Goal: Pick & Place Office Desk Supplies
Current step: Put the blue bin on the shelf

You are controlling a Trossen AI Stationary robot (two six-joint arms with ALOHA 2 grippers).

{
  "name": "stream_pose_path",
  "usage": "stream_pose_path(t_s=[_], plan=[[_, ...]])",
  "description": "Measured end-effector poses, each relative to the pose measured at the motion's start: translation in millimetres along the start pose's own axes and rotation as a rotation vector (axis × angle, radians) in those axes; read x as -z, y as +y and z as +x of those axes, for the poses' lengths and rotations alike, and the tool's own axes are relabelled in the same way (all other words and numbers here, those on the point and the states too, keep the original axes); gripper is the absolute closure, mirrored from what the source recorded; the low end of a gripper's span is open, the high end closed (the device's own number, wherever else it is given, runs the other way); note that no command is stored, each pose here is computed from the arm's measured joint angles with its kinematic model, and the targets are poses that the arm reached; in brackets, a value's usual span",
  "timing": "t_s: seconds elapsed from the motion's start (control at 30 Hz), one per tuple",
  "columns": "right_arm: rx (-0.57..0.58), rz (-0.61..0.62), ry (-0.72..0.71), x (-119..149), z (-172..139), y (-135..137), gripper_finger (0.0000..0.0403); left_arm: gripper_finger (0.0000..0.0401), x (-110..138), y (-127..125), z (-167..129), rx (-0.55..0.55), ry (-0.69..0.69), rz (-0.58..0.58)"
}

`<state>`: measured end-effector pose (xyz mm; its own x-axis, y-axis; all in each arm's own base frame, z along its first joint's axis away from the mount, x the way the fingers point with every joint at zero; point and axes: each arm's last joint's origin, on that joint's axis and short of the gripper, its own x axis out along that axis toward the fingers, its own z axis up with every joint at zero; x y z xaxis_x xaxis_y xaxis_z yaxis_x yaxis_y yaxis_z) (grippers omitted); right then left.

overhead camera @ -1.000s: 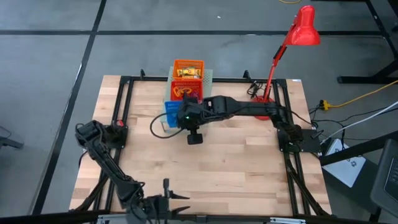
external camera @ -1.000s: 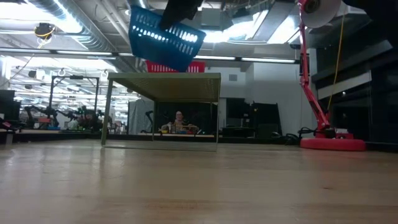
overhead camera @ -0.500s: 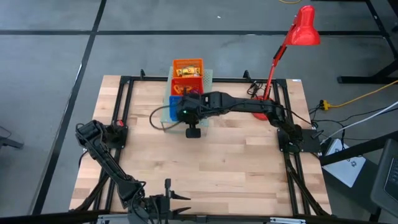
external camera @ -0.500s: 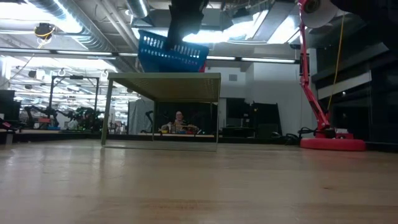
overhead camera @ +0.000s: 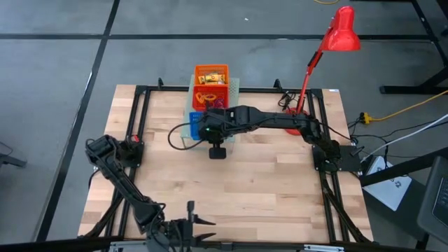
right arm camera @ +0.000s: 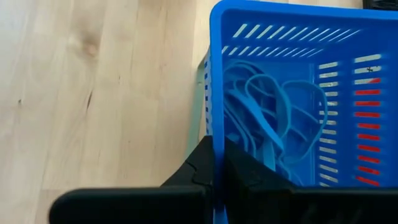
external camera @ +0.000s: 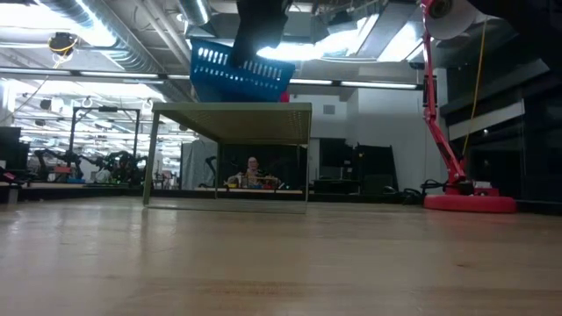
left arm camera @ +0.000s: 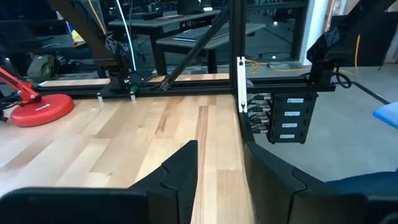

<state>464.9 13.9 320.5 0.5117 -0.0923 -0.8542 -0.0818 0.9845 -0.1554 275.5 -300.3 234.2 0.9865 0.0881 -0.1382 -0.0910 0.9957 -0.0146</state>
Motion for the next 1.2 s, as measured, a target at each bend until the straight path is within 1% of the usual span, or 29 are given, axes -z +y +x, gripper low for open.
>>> stream_pose_path(t_s=[0.23, 0.4, 0.6, 0.67, 0.93, 1.1, 1.2], plan=[[-0.002, 0.005, 0.025, 2.4, -0.1, 0.5, 0.0395, 0.0272, -0.7, 4.5, 6.9, 0.008, 0.006, -0.002], [0.035, 0.01, 0.035, 3.1, -0.1, -0.5, 0.0395, 0.0272, -0.9, 6.5, 10.4, 0.024, 0.012, -0.009], [0.027, 0.025, 0.041, 3.8, -0.1, -0.2, 0.0394, 0.0272, -0.9, 6.2, 10.1, 0.026, 0.012, -0.01], [0.026, 0.027, 0.041, 3.7, -0.1, 0.0, 0.0385, 0.0272, -0.9, 6.2, 10.1, 0.027, 0.012, -0.01], [0.022, 0.027, 0.03, 2.6, -0.2, 0.7, 0.0326, 0.0272, -0.9, 6.2, 10.1, 0.027, 0.012, -0.013], [0.021, 0.03, -0.012, -1.6, -0.4, 2.3, 0.0304, 0.0272, -0.9, 6.0, 10.1, 0.032, 0.013, -0.013], [-0.021, 0.027, -0.032, -3.5, -0.8, 5.5, 0.0296, 0.0272, -0.9, 6.0, 10.1, 0.032, 0.014, -0.013]])
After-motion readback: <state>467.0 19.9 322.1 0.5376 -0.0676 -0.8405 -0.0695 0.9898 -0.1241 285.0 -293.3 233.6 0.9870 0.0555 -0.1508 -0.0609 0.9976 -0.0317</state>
